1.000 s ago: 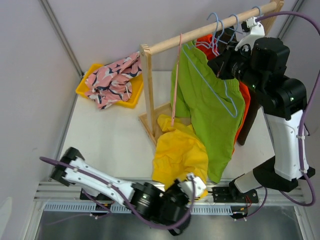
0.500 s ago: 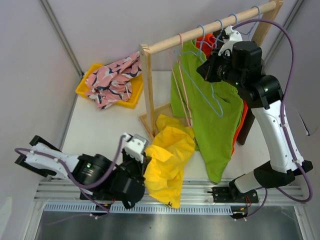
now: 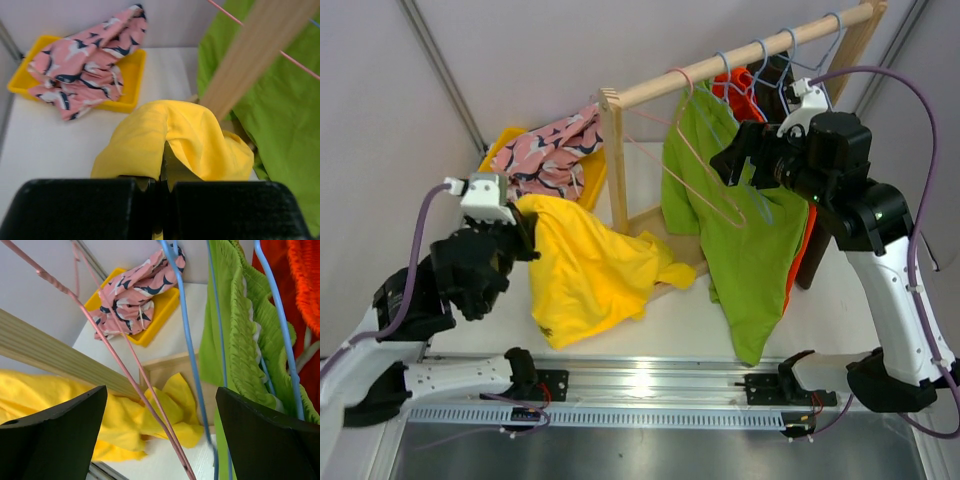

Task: Remove the shorts from the hanger

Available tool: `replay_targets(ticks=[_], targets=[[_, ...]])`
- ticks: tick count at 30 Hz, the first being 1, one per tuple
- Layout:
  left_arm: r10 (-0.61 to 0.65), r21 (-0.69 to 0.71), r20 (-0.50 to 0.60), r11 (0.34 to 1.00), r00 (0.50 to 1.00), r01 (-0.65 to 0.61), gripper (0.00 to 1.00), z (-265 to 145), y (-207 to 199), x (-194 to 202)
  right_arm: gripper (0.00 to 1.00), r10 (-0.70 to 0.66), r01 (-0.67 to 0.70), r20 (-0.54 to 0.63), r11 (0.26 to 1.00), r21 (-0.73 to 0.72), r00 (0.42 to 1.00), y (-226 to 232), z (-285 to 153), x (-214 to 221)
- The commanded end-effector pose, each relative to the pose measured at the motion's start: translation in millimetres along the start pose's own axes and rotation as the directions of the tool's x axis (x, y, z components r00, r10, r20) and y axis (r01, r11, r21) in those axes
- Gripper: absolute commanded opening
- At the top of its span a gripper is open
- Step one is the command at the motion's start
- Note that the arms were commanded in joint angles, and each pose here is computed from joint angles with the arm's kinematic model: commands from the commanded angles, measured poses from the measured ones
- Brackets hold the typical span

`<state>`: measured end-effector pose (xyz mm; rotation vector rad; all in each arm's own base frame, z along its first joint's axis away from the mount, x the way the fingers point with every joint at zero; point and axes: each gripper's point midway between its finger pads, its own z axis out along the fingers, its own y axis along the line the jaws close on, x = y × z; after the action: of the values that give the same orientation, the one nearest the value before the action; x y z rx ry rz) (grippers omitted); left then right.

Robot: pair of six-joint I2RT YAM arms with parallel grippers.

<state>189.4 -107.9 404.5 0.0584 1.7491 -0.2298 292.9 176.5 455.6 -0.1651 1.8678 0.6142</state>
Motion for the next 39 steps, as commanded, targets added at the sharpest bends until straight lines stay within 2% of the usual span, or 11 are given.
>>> replay_targets(ticks=[1,10,13,14,16,17,20,30,35,37,39], targets=[[0.081,0.013,0.086,0.996,0.993,-0.083,0.0,19.0,-2.2,-44.5,0.99,-0.009,0.009,0.004,1.0,0.029,1.0,-7.0,-8.4,2.6],[0.008,-0.085,0.228,0.996,0.974,0.011,0.0,68.8,30.2,-141.3,0.99,-0.019,0.015,0.054,0.997,0.079,0.998,-19.1,-27.4,1.2],[-0.003,-0.135,0.283,0.99,0.959,0.043,0.0,97.9,43.4,-182.4,0.99,-0.028,0.022,0.074,0.996,0.087,0.997,-21.6,-35.3,-1.3],[0.012,-0.18,0.237,0.983,0.972,0.032,0.0,134.0,54.9,-175.6,0.99,-0.033,0.026,0.075,0.996,0.087,0.997,-22.1,-36.6,-0.7],[-0.003,-0.215,0.353,0.973,0.935,0.084,0.0,123.5,75.3,-229.8,1.0,-0.038,0.031,0.077,0.995,0.091,0.996,-23.6,-40.9,-0.2],[-0.003,-0.241,0.298,0.967,0.954,0.079,0.0,168.1,83.9,-217.1,0.99,-0.036,0.029,0.077,0.996,0.089,0.996,-23.5,-42.5,0.3],[-0.051,-0.194,0.472,0.968,0.88,0.16,0.0,166.4,101.0,-271.0,0.99,-0.031,0.025,0.089,0.997,0.069,0.996,-20.6,-48.0,0.3],[-0.077,0.055,0.606,0.997,0.791,0.056,0.0,314.5,81.2,-267.1,0.99,0.002,0.002,0.102,0.999,-0.044,0.995,-9.9,-44.2,27.2],[-0.072,-0.022,0.53,0.995,0.845,0.099,0.0,362.8,103.1,-220.2,0.99,-0.011,0.02,0.14,0.998,-0.064,0.99,-6.1,-49.4,20.8],[-0.084,-0.097,0.433,0.985,0.897,0.139,0.07,391.6,121.5,-170.1,0.99,-0.014,0.03,0.187,0.996,-0.086,0.982,-0.4,-58.1,9.6],[-0.111,-0.178,0.307,0.969,0.945,0.171,0.6,411.4,139.3,-110.1,0.99,-0.015,0.041,0.219,0.993,-0.115,0.976,7.5,-66.6,-1.5]])
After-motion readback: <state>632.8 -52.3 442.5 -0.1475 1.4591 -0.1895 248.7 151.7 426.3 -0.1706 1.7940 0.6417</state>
